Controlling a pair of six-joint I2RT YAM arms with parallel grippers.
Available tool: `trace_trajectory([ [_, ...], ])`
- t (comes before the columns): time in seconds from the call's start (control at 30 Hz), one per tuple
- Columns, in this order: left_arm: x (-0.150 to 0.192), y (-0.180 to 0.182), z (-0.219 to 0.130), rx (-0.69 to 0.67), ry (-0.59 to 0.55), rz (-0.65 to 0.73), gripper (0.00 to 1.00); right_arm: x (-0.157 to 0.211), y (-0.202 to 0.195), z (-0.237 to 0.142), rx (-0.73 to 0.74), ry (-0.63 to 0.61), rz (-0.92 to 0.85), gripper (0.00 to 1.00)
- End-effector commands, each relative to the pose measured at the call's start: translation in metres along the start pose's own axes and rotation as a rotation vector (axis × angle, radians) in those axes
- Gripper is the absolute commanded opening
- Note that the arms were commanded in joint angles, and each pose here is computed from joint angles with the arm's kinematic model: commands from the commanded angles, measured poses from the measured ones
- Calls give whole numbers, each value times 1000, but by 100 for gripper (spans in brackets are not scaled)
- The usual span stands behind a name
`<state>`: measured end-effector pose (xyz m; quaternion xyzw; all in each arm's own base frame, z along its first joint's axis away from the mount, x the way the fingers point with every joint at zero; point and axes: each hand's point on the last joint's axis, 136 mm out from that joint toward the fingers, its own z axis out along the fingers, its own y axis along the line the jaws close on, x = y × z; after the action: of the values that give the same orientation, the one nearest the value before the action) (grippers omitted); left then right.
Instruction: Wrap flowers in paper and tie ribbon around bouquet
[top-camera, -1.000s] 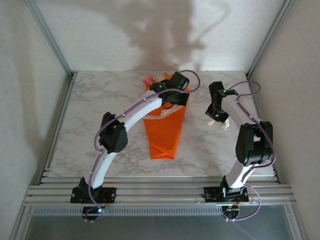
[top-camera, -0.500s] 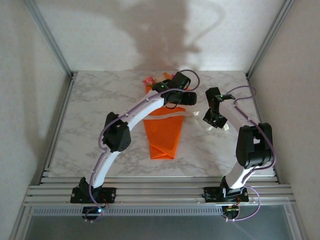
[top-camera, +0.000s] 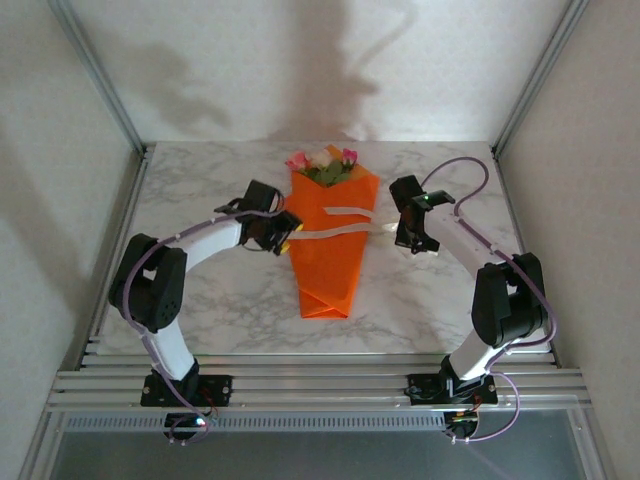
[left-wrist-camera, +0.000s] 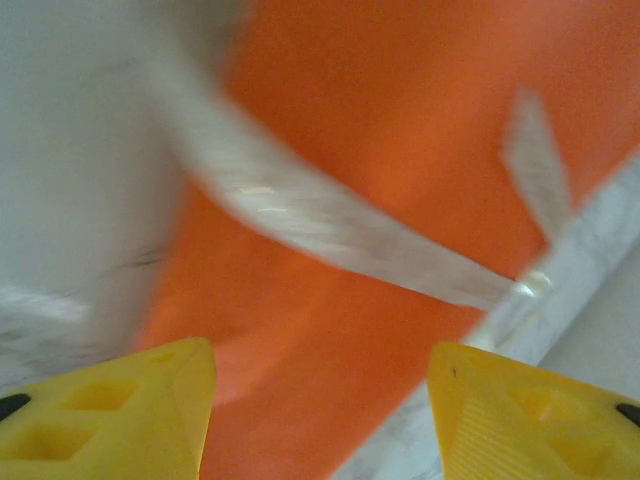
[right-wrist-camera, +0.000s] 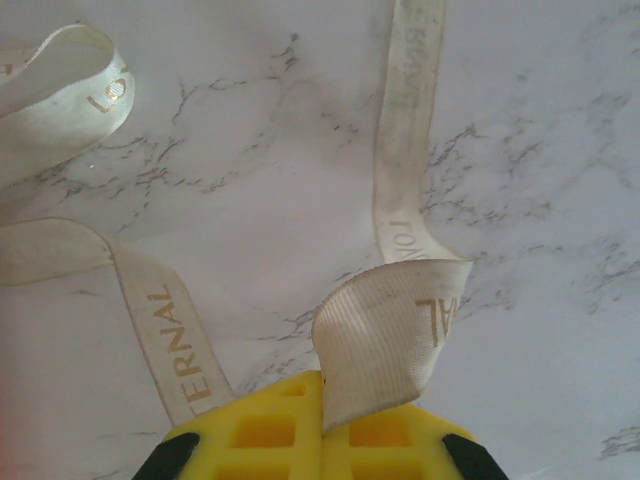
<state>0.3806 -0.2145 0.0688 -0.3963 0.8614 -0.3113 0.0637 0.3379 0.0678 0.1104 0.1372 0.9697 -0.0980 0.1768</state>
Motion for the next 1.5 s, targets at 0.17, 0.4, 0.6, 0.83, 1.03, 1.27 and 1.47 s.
trace_trajectory([
  [0.17, -30, -32, -10, 213, -30, -245, 65, -22, -9, -24, 14, -105, -40, 0],
  [0.4, -38, -32, -22, 121, -104, -196, 63, -44, 27, -43, -84, -237, -267, 0],
  [0.6, -33, -29, 8, 129, -20, -180, 54, -53, 104, -69, -247, -449, -565, 0],
  [0.83, -35, -24, 22, 118, -20, -179, 43, -59, 207, -122, -516, -859, -759, 1],
  [1.03, -30, -13, 31, 100, 0, -188, 39, -42, 278, -116, -700, -876, -857, 7],
  [1.27, -27, -12, 21, 108, -17, -200, 35, -6, 315, -65, -798, -500, -854, 24],
  [1.47, -23, -16, 8, 132, -27, -222, 29, -15, 309, -79, -837, -399, -753, 40],
])
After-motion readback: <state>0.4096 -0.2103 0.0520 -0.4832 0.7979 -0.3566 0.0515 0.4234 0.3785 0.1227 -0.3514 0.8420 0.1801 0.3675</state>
